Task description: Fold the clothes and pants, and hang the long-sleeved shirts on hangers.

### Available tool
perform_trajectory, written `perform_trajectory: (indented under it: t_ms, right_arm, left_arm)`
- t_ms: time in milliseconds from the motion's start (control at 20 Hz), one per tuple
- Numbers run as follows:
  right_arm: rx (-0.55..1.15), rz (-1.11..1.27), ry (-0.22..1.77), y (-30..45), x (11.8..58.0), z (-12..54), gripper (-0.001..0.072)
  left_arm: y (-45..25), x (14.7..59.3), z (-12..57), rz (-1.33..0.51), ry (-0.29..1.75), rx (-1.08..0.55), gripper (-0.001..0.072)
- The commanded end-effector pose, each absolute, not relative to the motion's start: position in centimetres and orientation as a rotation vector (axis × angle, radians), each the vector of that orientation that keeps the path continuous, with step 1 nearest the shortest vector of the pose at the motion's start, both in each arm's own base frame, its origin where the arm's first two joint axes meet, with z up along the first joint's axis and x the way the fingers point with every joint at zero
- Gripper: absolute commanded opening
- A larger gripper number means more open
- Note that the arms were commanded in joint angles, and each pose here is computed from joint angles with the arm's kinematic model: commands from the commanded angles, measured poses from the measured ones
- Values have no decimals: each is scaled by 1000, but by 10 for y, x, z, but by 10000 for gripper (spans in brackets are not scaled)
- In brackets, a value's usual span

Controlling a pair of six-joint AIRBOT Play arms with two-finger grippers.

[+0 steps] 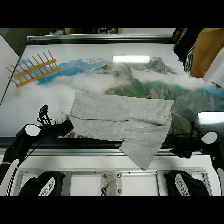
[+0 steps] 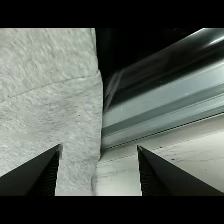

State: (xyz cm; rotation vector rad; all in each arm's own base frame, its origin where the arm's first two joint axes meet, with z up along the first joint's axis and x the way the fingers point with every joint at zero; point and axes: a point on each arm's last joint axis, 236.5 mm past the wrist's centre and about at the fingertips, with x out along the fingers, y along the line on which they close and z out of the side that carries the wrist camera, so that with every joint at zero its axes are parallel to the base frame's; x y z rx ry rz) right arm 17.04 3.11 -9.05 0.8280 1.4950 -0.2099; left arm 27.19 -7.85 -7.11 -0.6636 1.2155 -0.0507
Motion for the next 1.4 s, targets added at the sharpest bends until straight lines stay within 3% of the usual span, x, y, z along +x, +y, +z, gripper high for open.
perform_trajectory:
  t_ms: [0, 400, 450, 550, 650, 850, 1000, 1200, 1350]
  right_arm:
    - [867, -186, 1504, 55, 161, -115, 504]
    - [776, -113, 1500, 79, 170, -125, 501]
    - [777, -105, 1491, 81, 172, -124, 427]
    - [758, -88, 1487, 81, 173, -123, 110]
    - [705, -54, 1495, 79, 173, -115, 24]
    - [487, -28, 1553, 55, 159, -76, 23]
    - [434, -21, 1511, 47, 167, -47, 23]
    - [415, -21, 1437, 40, 205, -17, 23]
    - [378, -48, 1406, 28, 241, -4, 23]
  left_arm:
    - [-83, 269, -69, -72, 1217, -630, 9]
    - [-83, 269, -69, -72, 1218, -630, 8]
    - [-83, 269, -69, -72, 1218, -630, 8]
    - [-84, 267, -69, -74, 1224, -630, 8]
    - [-87, 260, -65, -93, 1243, -622, 9]
    - [-70, 221, -53, -73, 1307, -479, 9]
    - [-70, 206, -37, -87, 1298, -461, 8]
    - [-69, 214, -33, -83, 1266, -462, 8]
    - [-65, 248, -27, -67, 1248, -469, 8]
